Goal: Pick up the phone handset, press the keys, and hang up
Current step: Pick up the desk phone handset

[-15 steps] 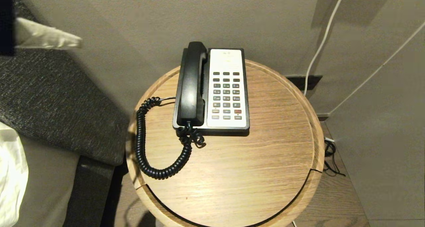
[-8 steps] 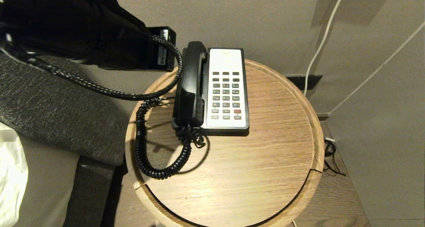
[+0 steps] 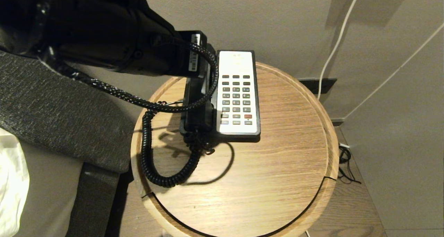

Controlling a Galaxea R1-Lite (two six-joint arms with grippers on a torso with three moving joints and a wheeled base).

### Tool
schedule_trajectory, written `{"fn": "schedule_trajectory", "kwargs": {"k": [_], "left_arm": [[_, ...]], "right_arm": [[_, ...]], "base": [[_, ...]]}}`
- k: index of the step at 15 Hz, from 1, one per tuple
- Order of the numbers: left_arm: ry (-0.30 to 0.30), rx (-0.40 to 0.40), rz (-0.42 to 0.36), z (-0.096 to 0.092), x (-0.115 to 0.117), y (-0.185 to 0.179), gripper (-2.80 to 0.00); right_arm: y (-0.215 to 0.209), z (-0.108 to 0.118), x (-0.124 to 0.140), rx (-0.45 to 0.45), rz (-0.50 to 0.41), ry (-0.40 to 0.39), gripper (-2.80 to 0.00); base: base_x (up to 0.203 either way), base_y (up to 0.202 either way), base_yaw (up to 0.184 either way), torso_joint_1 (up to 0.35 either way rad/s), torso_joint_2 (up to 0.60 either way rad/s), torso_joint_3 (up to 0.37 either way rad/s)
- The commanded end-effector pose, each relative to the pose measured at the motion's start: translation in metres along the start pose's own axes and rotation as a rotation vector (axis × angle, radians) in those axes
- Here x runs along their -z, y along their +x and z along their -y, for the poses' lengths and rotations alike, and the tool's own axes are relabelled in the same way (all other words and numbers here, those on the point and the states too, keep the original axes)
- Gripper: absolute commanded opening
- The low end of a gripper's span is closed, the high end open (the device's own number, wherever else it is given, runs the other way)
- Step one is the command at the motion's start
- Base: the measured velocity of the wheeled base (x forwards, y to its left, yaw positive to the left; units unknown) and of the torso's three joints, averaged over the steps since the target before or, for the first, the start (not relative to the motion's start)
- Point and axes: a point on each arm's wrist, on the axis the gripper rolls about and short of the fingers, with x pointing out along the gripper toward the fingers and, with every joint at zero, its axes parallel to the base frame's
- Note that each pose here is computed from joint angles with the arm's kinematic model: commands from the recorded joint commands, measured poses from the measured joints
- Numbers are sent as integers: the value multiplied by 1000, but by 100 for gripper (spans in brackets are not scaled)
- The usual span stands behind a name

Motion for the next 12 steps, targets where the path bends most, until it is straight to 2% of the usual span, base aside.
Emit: {"fn": "schedule_trajectory", "kwargs": {"k": [1,5,10,11,12], "left_arm": [[12,-8,-16,4,4,1,-280],[28,-87,-16,8,7,13,-280],[31,-99,5,12,7,11,-280],[34,-98,3,12,7,11,0],[29,-88,9,15,7,11,0]], "right_arm": [[0,0,0,0,0,-1,-280],[0,0,0,0,0,-1,-280],[0,0,0,0,0,-1,-280],[0,0,0,0,0,0,-280],[0,0,0,0,0,-1,-280]], "base": [[0,0,0,0,0,0],[0,0,0,0,0,0],[0,0,0,0,0,0],[0,0,0,0,0,0],[0,0,0,0,0,0]]}}
